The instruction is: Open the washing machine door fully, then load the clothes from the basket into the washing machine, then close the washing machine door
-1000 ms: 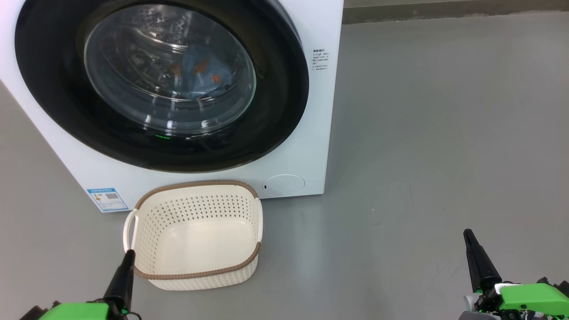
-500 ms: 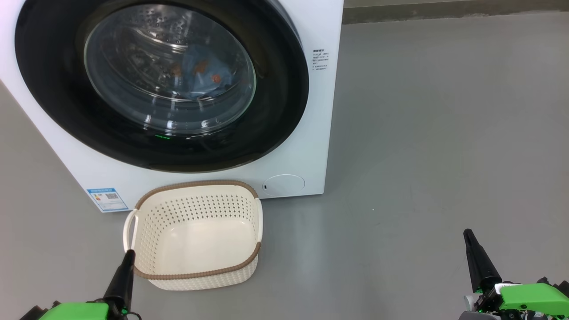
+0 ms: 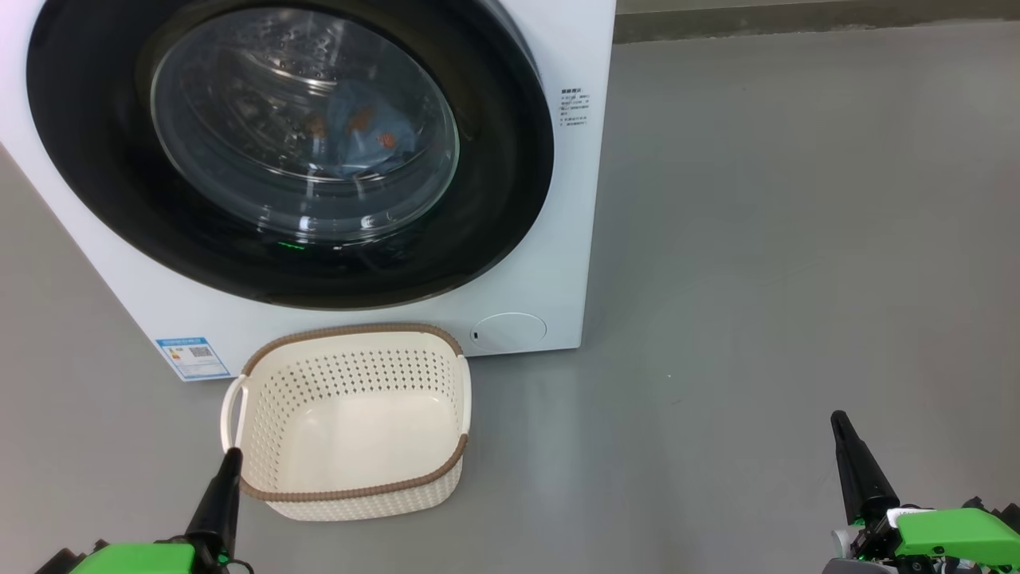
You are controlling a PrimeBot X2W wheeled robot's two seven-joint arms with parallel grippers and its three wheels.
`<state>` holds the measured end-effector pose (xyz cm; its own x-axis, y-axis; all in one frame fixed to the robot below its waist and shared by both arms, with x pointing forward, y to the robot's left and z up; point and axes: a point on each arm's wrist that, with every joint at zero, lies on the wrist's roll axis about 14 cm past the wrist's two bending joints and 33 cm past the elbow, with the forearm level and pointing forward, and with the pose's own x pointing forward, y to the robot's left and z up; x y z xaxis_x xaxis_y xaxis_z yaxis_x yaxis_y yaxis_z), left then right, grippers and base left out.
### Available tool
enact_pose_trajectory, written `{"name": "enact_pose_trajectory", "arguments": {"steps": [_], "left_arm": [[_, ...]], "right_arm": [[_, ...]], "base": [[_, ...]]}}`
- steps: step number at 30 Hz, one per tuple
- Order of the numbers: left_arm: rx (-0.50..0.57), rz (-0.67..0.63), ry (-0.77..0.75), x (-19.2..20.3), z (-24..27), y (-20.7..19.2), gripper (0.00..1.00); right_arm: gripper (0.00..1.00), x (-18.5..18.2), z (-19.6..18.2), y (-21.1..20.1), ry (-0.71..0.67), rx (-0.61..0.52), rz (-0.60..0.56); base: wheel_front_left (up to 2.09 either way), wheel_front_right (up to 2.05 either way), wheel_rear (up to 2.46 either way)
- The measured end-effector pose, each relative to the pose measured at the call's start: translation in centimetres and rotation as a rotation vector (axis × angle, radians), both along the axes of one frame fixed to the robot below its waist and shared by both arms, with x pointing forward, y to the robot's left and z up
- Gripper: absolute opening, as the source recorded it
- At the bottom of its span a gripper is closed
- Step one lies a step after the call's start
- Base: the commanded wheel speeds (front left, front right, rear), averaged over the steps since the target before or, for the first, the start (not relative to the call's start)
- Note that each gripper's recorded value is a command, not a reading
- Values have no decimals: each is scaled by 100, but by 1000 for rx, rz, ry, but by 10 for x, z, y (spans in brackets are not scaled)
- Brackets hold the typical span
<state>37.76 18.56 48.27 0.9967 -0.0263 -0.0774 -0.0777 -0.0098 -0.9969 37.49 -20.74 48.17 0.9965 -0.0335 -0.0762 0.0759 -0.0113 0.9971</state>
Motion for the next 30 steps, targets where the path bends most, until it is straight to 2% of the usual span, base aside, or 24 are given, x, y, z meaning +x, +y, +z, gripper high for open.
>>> {"name": "enact_pose_trajectory", "arguments": {"steps": [30], "left_arm": [[0,0,0,0,0,0,0]], "right_arm": [[0,0,0,0,0,0,0]], "base": [[0,0,0]]}}
